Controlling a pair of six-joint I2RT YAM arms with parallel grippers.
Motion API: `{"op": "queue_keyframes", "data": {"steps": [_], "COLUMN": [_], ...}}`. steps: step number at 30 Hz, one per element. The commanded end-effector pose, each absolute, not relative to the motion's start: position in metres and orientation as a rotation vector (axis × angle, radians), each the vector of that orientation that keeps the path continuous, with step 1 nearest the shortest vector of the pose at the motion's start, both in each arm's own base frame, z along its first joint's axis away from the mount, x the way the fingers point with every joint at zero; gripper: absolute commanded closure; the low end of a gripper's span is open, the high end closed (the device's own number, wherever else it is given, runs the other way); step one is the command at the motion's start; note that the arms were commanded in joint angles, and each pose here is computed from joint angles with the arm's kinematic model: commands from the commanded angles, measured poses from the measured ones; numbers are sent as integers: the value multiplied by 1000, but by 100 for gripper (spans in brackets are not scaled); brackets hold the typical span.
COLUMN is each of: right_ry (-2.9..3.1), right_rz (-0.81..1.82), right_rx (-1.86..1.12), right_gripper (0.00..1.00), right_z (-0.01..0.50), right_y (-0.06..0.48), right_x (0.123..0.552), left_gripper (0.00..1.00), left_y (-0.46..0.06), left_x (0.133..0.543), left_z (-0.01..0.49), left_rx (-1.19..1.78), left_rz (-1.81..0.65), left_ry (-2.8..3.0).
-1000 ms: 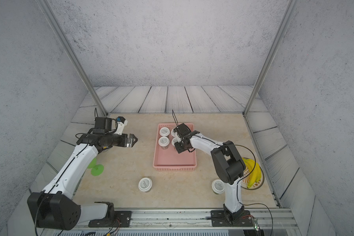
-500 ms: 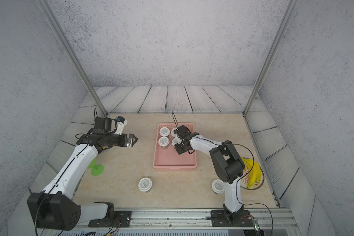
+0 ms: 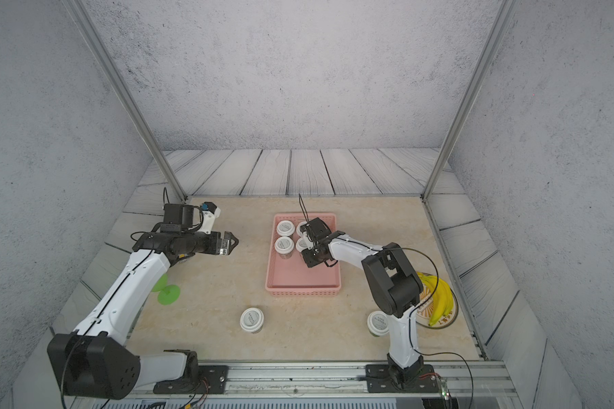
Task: Put the yogurt in the basket
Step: Adjust the yogurt in the basket.
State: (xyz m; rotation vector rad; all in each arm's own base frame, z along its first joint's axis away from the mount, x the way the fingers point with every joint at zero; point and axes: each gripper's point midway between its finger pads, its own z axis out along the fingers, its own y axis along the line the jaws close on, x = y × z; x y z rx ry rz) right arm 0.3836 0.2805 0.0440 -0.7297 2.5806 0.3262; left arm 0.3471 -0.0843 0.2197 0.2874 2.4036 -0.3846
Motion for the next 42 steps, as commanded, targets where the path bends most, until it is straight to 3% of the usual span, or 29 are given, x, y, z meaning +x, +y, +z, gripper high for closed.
{"op": "queue_keyframes", "data": {"steps": [1,16,27,42], "right_ry": [2602,2595,2541,2435], "right_rz": [331,323,317,243], "right_rx": [-737,-733,-686,-608], "right_gripper": [66,68,55,33], "right_z": [31,34,85,157], "right_y": [281,279,262,227], "right_x": [379,377,361,342], "left_gripper": [1,1,1,2], "left_y": [-82,-82,-89,-121], "left_x": [345,345,330,241], "left_z": [221,219,221,206], "left_rx": [272,273,386,867], "left_rz": [-396,-396,-425,-611], "left_ry": [2395,2396,2370,2398]}}
